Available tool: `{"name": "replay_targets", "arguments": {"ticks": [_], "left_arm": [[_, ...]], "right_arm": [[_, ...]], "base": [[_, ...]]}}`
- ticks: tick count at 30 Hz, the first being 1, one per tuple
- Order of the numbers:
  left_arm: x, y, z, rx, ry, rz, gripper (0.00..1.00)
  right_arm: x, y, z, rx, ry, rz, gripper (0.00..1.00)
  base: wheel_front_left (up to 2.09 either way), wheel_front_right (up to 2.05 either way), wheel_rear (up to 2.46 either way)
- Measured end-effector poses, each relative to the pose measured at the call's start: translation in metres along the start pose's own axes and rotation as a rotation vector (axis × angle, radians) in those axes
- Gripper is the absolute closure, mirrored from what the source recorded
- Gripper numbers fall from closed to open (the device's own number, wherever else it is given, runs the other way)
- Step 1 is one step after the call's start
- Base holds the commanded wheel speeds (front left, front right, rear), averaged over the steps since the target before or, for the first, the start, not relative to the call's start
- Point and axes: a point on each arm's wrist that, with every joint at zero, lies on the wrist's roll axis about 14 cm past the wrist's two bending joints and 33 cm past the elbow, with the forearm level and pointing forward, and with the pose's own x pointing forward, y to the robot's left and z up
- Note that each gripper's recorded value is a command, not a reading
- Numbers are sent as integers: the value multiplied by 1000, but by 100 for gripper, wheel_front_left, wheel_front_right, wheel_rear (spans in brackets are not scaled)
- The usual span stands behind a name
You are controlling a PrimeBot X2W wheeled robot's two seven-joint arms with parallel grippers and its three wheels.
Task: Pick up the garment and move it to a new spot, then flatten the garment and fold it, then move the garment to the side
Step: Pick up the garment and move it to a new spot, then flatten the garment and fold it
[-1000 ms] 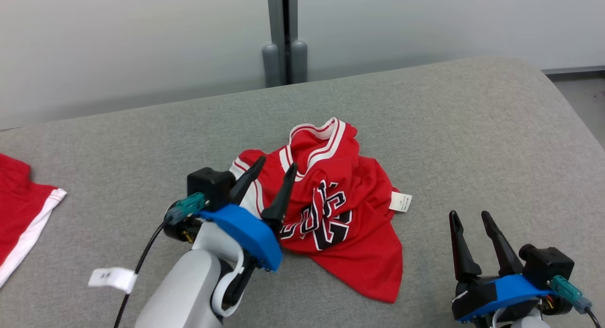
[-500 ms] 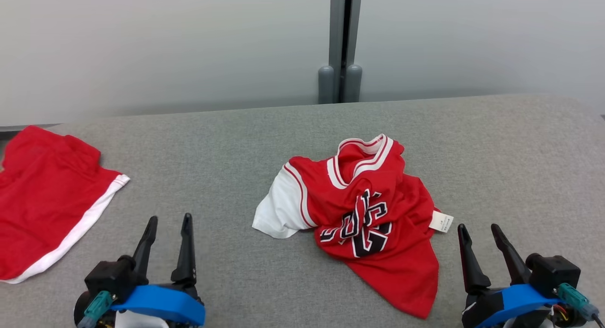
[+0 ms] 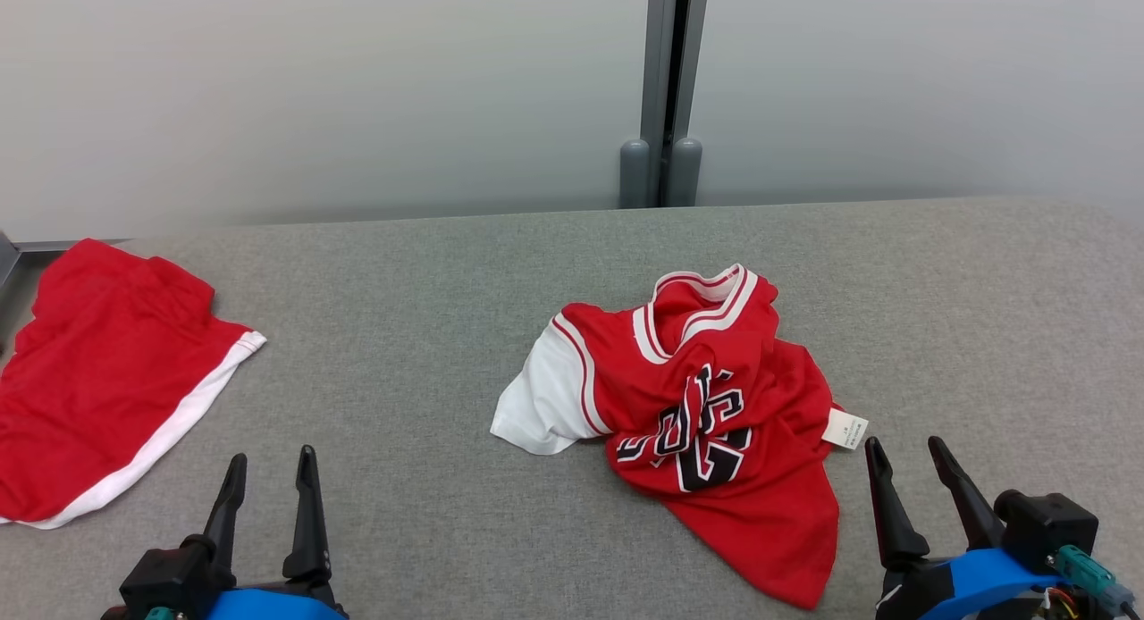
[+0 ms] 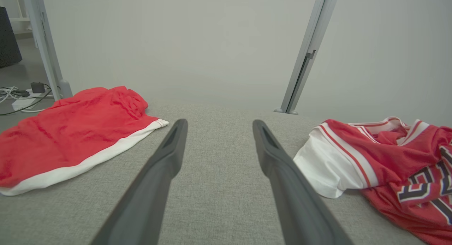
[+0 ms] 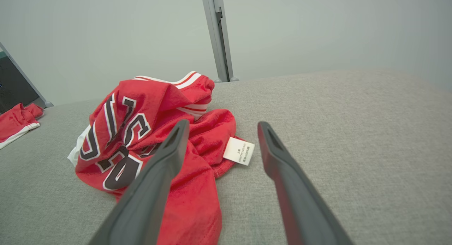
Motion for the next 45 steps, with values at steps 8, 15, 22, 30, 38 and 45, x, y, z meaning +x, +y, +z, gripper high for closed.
{"name": "replay_targets", "arguments": {"ticks": [8,15,22,30,38,45], "left_arm": [[2,-6,-3,-10,5,-16,0],[8,-9,-9,-13,22,-29,0],[32,-13,-9,-12,19,-55,0],[39,7,-23,-17,56,7,0],[27,29,-29,-11,79,84,0],[22,25,-17,-18,42,76,0]], "right_arm": [[-1,-1,-3,15,10,-5,0],[45,32,16,29,97,99,0],[123,39,36,10,270,113,0],[183,41,-14,-102,553,89,0],[170,45,-92,-239,844,102,49],[173,60,-46,-284,704,142,100]], "base": [[0,0,0],[0,0,0],[0,0,0],[0,0,0],[0,0,0],[0,0,0]]}}
